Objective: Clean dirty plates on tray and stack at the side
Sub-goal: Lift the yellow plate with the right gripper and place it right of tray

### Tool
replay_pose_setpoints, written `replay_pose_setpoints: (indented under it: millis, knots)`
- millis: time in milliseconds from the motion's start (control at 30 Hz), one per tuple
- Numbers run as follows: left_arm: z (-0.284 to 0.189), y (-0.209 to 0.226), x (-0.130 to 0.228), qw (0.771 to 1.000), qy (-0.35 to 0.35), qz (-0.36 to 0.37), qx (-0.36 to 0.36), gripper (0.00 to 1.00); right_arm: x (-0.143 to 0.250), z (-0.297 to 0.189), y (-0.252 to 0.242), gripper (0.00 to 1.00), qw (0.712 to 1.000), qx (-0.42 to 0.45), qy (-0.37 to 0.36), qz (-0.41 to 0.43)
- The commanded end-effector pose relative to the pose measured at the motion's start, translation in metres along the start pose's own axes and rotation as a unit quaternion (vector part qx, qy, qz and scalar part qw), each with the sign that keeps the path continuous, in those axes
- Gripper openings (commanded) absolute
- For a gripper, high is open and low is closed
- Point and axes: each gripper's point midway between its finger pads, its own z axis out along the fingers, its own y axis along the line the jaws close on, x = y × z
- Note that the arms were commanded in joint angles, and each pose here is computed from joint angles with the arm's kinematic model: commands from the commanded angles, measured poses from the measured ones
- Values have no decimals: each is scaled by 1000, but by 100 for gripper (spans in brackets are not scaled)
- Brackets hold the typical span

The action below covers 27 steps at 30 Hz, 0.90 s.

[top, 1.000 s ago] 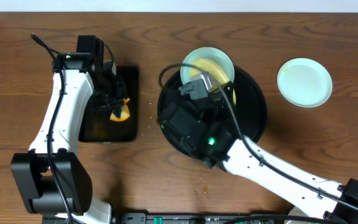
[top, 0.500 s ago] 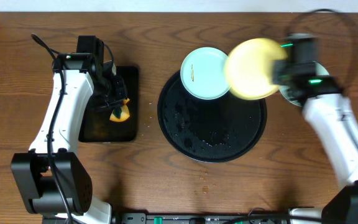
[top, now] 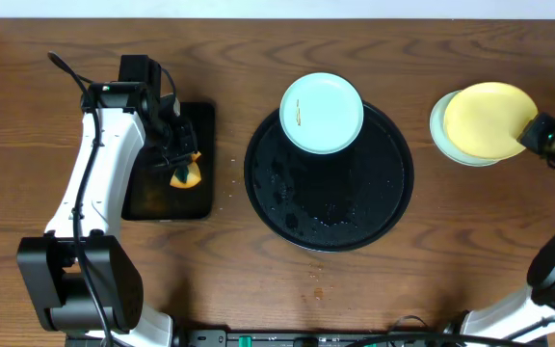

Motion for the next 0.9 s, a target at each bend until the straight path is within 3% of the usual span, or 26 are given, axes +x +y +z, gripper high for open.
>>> replay_pose_setpoints:
  millis: [0,100,200,367,500,700,867]
  knots:
    - [2,3,2,1000,3,2,-6,8,2,7,13,23,999,-38,5,-6]
    - [2,3,2,1000,3,2,-6,8,3,0,29,51,997,-63,13,-41]
    - [2,3,2,1000,3,2,-6,8,-5,-18,50,56,993,-96,33,-64]
    - [2,3,1,1000,3,2,-6,8,-4,-58,128,53,969,-175,75,-157]
    - [3,3,1,1000,2,2,-5,8,30,-72,206,59,940,-207,100,-251]
    - [6,4,2,1000,4,2,-6,8,98,-32,297,54,917,-205,120,-319]
    - [6,4,2,1000,4,2,-6,8,132,5,333,50,915,-197,111,-333]
